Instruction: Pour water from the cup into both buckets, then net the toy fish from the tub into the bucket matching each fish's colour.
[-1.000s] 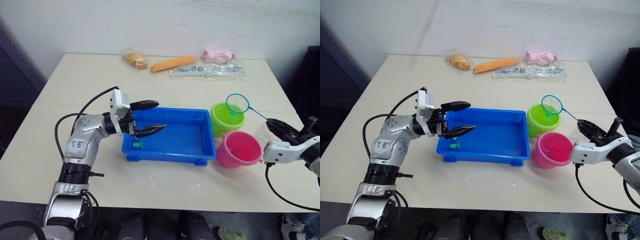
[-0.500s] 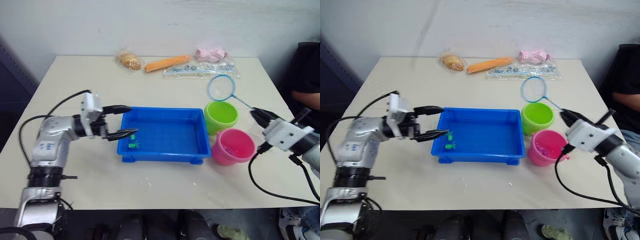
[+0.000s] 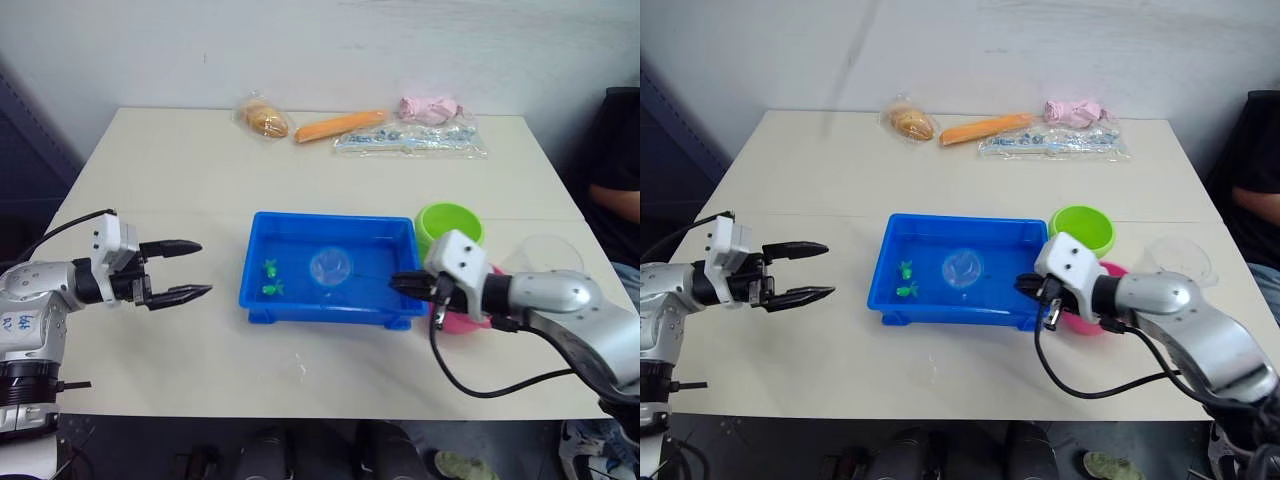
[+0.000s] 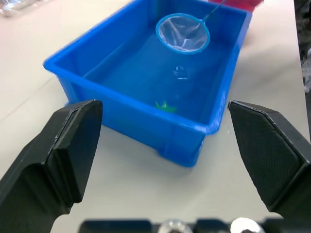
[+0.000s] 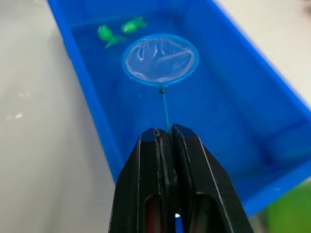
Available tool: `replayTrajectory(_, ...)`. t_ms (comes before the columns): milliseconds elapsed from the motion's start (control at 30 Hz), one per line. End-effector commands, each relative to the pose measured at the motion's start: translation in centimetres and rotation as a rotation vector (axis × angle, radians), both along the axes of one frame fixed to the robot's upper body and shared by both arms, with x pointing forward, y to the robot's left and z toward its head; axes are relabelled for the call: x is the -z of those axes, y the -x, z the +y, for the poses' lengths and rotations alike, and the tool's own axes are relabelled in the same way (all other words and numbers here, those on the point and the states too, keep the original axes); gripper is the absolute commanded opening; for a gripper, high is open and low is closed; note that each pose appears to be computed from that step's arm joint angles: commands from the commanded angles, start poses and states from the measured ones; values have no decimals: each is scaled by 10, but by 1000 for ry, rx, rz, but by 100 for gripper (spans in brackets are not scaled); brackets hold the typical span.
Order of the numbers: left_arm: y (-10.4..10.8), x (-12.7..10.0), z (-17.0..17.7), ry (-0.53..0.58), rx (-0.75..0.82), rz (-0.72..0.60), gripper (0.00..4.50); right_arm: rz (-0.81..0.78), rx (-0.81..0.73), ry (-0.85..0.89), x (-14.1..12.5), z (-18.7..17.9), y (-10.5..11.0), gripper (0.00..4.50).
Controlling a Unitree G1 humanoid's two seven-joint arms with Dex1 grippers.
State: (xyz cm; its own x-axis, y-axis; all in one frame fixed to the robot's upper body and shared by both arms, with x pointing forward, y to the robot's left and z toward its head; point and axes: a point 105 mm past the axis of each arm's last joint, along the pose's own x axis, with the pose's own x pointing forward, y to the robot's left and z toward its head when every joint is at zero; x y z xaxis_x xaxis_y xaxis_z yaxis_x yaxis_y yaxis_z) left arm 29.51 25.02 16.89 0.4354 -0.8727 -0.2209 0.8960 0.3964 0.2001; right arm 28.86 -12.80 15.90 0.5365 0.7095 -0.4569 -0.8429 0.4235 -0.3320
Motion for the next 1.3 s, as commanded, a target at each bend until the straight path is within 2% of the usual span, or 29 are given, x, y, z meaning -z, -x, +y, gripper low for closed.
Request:
replayTrajectory(33, 5, -2, 4, -84, 20, -32, 445, -5, -16, 44, 4, 5, -8, 0)
replayTrajectory(100, 6, 1, 3, -98, 25, -32, 445, 18, -40, 56, 9, 12, -12, 0)
replayTrajectory(167, 6, 2, 0, -98, 28, -35, 445, 43, -84, 155, 22, 14, -15, 0)
replayTrajectory(333, 4, -1, -7, -80, 25, -46, 445, 73, -125, 147, 25, 32, -29, 0)
replayTrajectory(433, 2, -6, -10, -65, 17, -59, 445, 98, -158, 98, 21, 47, -32, 0)
replayTrajectory(600, 1, -6, -10, -105, 13, -67, 445, 129, -209, 67, 19, 63, -31, 0)
replayTrajectory(800, -1, -12, -13, -71, -1, -68, 445, 134, -234, 41, 20, 76, -31, 0)
replayTrajectory(1300, -3, -6, -15, -71, -4, -44, 445, 14, -257, -32, 0, 87, -38, 0)
